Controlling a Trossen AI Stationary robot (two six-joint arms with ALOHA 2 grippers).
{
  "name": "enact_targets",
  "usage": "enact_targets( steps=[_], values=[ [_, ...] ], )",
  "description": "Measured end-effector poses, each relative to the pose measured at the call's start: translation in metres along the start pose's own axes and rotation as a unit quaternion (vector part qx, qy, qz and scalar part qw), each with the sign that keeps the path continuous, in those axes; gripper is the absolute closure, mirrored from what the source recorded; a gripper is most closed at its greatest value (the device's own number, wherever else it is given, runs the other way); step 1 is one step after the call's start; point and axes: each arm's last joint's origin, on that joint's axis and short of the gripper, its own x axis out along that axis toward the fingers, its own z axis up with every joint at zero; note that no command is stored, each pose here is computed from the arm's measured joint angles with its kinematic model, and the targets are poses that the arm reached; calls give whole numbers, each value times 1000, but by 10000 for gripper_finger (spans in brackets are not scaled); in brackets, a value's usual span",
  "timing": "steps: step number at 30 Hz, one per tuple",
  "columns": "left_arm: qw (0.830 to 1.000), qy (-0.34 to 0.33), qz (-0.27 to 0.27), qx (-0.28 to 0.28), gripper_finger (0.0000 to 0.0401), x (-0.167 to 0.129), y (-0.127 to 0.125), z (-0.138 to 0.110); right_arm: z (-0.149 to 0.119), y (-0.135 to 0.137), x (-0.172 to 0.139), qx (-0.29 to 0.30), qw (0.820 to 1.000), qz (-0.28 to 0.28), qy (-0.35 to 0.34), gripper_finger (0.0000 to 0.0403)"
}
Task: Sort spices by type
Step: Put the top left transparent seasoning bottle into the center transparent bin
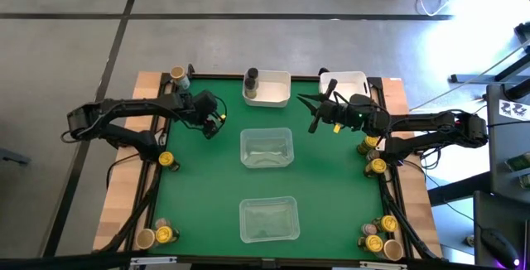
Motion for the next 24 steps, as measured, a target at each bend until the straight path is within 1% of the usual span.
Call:
enact_targets(
  steps=[6,9,10,13,19,21,24],
  values=[
    [1000,-4,0,12,244,0,0,1,0,0,0,0,1000,0,0,366],
    [1000,-4,1,13,264,-1,0,2,0,0,0,0,1000,0,0,366],
    [1000,-6,6,14,267,-3,0,3,0,0,0,0,1000,0,0,366],
    [1000,-10,-4,22,268,-8,-4,7,0,0,0,0,1000,0,-1,366],
    [998,-38,-25,52,274,-33,-20,25,0,0,0,0,1000,0,0,366],
    [996,-59,-35,60,275,-42,-26,32,0,0,0,0,1000,-1,0,366],
    [994,-70,-46,74,273,-52,-34,36,0,0,0,0,1000,0,0,366]
  ],
)
